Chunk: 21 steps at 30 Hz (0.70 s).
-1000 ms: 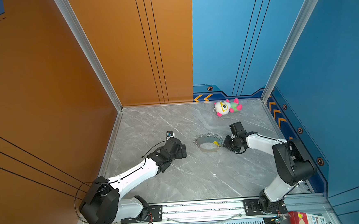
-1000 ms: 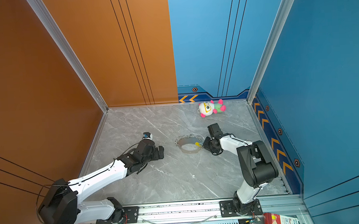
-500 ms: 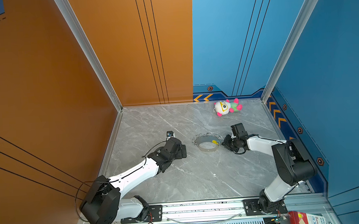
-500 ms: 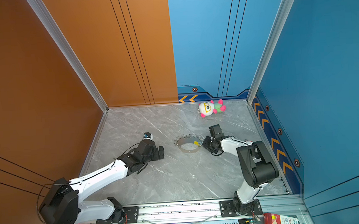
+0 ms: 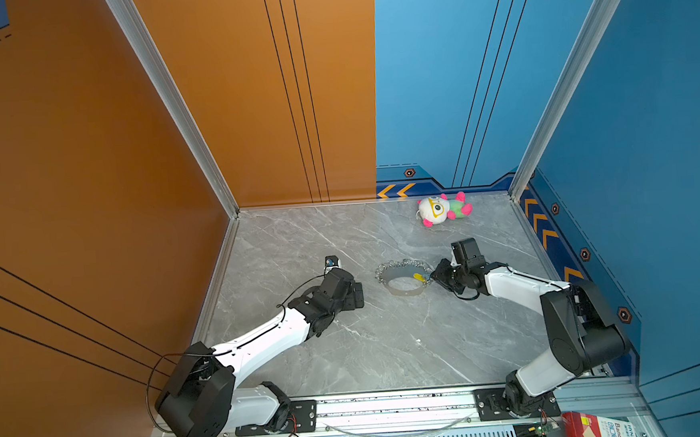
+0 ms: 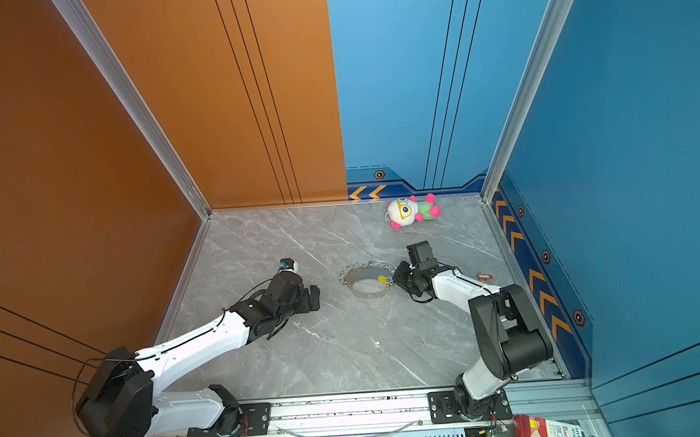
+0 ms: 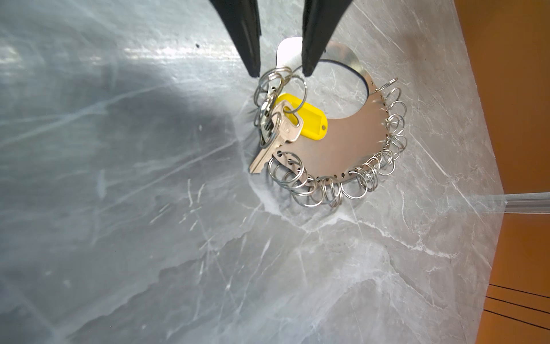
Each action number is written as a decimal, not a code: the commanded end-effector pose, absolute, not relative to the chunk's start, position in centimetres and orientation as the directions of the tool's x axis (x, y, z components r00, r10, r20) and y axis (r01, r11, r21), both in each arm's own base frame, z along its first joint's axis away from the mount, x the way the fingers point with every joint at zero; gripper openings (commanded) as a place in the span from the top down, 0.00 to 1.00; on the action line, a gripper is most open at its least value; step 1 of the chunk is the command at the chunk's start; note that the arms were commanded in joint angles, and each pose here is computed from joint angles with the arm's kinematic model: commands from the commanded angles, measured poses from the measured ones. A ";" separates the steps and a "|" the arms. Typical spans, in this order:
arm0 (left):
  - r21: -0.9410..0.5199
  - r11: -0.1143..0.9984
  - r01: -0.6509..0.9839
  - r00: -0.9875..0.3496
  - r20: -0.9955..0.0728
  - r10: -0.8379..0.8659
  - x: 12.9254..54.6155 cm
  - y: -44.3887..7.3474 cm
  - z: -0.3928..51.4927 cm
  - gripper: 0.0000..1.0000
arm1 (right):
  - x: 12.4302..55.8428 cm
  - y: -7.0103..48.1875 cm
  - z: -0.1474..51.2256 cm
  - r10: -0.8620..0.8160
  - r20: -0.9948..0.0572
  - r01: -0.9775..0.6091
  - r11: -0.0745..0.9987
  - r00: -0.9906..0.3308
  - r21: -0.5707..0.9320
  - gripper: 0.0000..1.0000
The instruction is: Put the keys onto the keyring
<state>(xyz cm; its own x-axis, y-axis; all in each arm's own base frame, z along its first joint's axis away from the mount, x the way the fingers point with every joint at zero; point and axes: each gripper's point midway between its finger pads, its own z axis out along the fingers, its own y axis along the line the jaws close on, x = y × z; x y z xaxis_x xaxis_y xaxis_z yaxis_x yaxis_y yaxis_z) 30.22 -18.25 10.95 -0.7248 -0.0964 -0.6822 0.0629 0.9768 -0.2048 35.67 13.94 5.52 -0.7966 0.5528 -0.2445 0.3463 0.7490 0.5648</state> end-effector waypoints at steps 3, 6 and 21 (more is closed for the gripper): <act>-0.166 0.984 0.069 -0.734 -0.676 -0.063 30.0 -18.0 10.5 0.02 | 35.6 14.2 4.9 0.562 -0.228 0.372 0.748 -0.795 0.549 0.77; -0.165 0.984 0.070 -0.733 -0.678 -0.062 29.9 -17.9 10.5 0.02 | 35.5 14.5 4.5 0.563 -0.221 0.376 0.748 -0.797 0.547 0.78; -0.162 0.984 0.069 -0.735 -0.675 -0.060 29.8 -17.8 10.2 0.02 | 36.0 14.4 2.5 0.571 -0.209 0.405 0.753 -0.794 0.518 0.80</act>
